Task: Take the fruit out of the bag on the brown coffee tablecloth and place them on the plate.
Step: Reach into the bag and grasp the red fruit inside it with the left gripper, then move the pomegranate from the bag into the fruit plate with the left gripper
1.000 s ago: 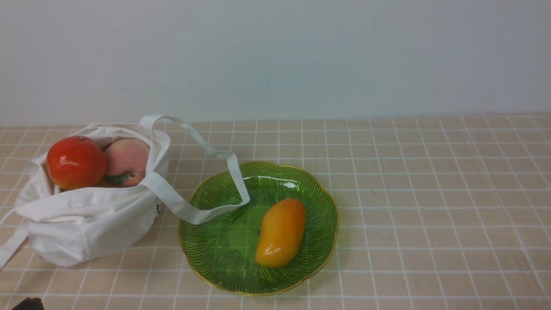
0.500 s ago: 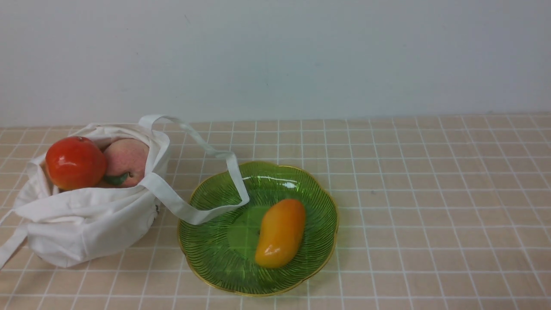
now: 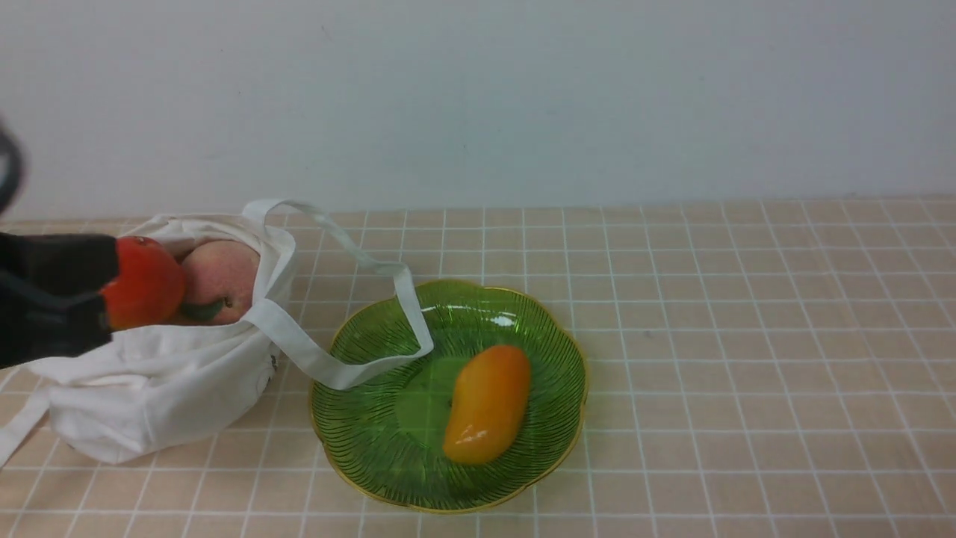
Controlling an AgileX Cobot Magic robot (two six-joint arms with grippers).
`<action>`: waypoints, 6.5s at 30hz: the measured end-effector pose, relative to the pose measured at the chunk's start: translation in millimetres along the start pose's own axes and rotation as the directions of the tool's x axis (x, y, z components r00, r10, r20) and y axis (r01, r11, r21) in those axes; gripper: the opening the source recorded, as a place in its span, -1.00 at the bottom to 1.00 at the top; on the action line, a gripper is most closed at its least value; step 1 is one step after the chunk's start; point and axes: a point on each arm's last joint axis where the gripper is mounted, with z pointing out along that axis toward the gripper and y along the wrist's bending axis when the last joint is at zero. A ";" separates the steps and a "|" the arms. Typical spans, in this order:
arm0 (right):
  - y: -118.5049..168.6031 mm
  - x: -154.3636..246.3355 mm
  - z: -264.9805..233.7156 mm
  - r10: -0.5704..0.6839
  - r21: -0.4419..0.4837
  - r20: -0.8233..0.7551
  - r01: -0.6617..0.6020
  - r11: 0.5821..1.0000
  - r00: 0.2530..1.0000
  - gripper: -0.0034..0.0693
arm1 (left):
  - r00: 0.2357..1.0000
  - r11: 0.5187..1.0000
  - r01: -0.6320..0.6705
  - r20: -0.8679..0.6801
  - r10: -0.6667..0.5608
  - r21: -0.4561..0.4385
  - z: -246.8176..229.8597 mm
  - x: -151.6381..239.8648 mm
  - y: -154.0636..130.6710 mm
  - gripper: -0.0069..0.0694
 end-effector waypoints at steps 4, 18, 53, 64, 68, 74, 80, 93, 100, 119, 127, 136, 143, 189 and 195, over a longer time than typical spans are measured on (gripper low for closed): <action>0.0 0.0 0.0 0.000 0.000 0.000 0.000 1.000 1.000 -0.95 | 0.972 0.995 0.017 -0.232 -0.040 -0.101 30.3 -24.4 21.5 -0.84; 0.0 0.0 0.0 0.000 0.000 0.000 0.000 1.000 1.000 -0.95 | 0.876 0.940 0.247 -0.360 -0.321 -0.237 78.0 -61.4 104.8 -0.77; 0.0 0.0 0.0 0.000 0.000 0.000 0.000 1.000 1.000 -0.95 | 0.865 0.989 -0.118 -0.498 0.058 -0.089 178.2 -32.9 128.8 0.98; 0.0 0.0 0.0 0.000 0.000 0.000 0.000 1.000 1.000 -0.95 | 0.848 0.993 -0.061 -0.529 0.000 -0.097 178.7 -29.6 128.0 0.07; 0.0 0.0 0.0 0.000 0.000 0.000 0.000 1.000 1.000 -0.95 | 0.850 0.994 -0.054 -0.526 -0.006 -0.097 168.3 -34.1 123.6 -0.71; 0.0 0.0 0.0 0.000 0.000 0.000 0.000 1.000 1.000 -0.95 | 0.881 0.992 -0.070 -0.472 0.013 -0.103 143.1 -51.1 113.9 -0.84; 0.0 0.0 0.0 0.000 0.000 0.000 0.000 1.000 1.000 -0.95 | 0.851 0.998 -0.063 -0.523 0.041 -0.026 132.6 -50.9 96.4 -0.72; 0.0 0.0 0.0 0.000 0.000 0.000 0.000 1.000 1.000 -0.95 | 0.745 0.986 -0.096 -0.666 -0.021 -0.138 151.1 -33.4 100.7 0.50; 0.0 0.0 0.0 0.000 0.000 0.000 0.000 1.000 1.000 -0.95 | 0.763 0.990 -0.099 -0.647 0.009 -0.102 161.7 -33.5 95.3 0.66; 0.0 0.0 0.0 0.000 0.000 0.000 0.000 1.000 1.000 -0.95 | 0.718 0.935 -0.275 -0.694 0.045 -0.223 183.5 -29.3 79.7 0.66; 0.0 0.0 0.0 0.000 0.000 0.000 0.000 1.000 1.000 -0.95 | 0.701 0.904 -0.303 -0.713 -0.004 -0.303 193.1 -22.9 90.0 0.66; 0.0 0.0 0.0 0.000 0.000 0.000 0.000 1.000 1.000 -0.95 | 0.697 0.896 -0.302 -0.716 -0.026 -0.326 195.1 -20.6 94.5 0.68; 0.0 0.0 0.0 0.000 0.000 0.000 0.000 1.000 1.000 -0.95 | 0.648 0.887 -0.267 -0.751 -0.124 -0.376 206.1 -7.4 99.5 0.57; 0.0 0.0 0.0 0.000 0.000 0.000 0.000 1.000 1.000 -0.95 | 0.771 0.960 0.078 -0.627 0.112 0.267 230.6 -14.8 -43.7 0.54; 0.0 0.0 0.0 0.000 0.000 0.000 0.000 1.000 1.000 -0.95 | 0.750 0.960 0.069 -0.649 0.128 0.270 249.0 -1.3 -46.2 0.54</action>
